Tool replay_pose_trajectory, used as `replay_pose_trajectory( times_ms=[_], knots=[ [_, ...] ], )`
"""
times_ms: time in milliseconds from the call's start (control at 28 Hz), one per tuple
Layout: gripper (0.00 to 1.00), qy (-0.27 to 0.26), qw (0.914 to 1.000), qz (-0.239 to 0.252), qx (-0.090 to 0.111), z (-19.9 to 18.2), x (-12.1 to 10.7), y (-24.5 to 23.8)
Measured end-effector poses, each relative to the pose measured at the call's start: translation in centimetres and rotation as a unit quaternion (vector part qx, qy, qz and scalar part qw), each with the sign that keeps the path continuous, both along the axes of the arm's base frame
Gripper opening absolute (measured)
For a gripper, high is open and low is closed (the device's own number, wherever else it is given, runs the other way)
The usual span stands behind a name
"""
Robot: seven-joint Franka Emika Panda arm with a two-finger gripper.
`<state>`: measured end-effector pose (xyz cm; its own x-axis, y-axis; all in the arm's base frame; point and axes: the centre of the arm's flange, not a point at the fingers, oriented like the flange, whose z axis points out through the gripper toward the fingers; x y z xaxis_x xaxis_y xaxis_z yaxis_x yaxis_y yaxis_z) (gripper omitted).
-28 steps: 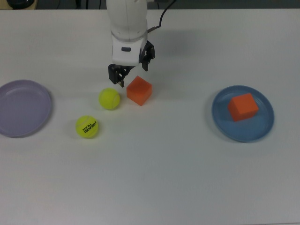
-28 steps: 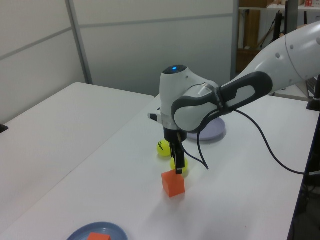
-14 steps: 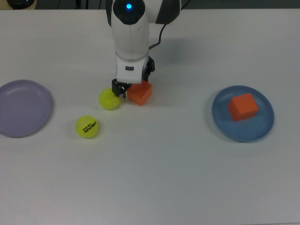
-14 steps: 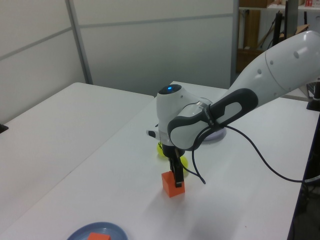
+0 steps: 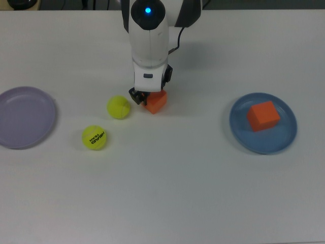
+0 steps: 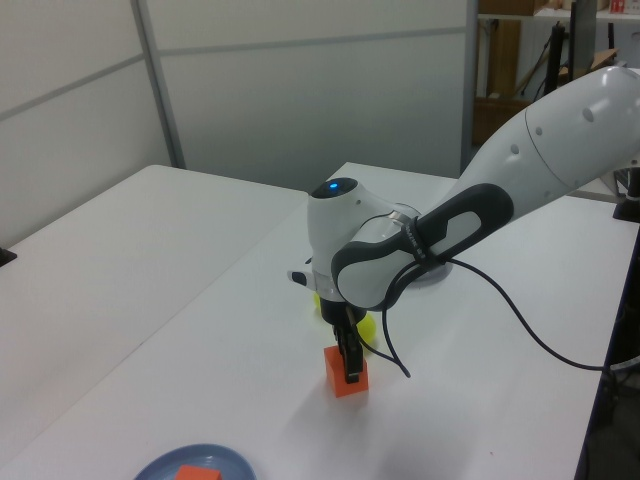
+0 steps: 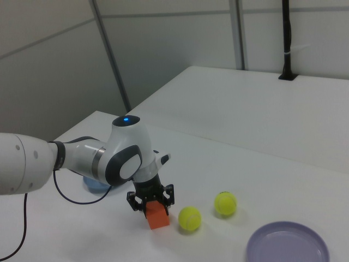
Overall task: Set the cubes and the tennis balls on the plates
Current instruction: 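Grasp the second orange cube and lift it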
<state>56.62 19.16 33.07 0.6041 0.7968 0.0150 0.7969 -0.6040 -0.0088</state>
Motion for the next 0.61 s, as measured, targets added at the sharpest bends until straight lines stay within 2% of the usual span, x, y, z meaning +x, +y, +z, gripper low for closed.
replay_pose_trajectory(
  times_ms=[143,286,429,607],
  knots=[
    [0.64,-0.001,0.9999,-0.013,0.011,0.4,0.2,0.2],
    [0.63,-0.019,0.9984,-0.047,0.025,2.4,1.0,1.2],
    [0.63,-0.049,0.9941,-0.083,0.049,6.1,1.8,4.4],
    [0.63,-0.068,0.9857,-0.13,0.083,9.9,1.2,9.4]
  ],
)
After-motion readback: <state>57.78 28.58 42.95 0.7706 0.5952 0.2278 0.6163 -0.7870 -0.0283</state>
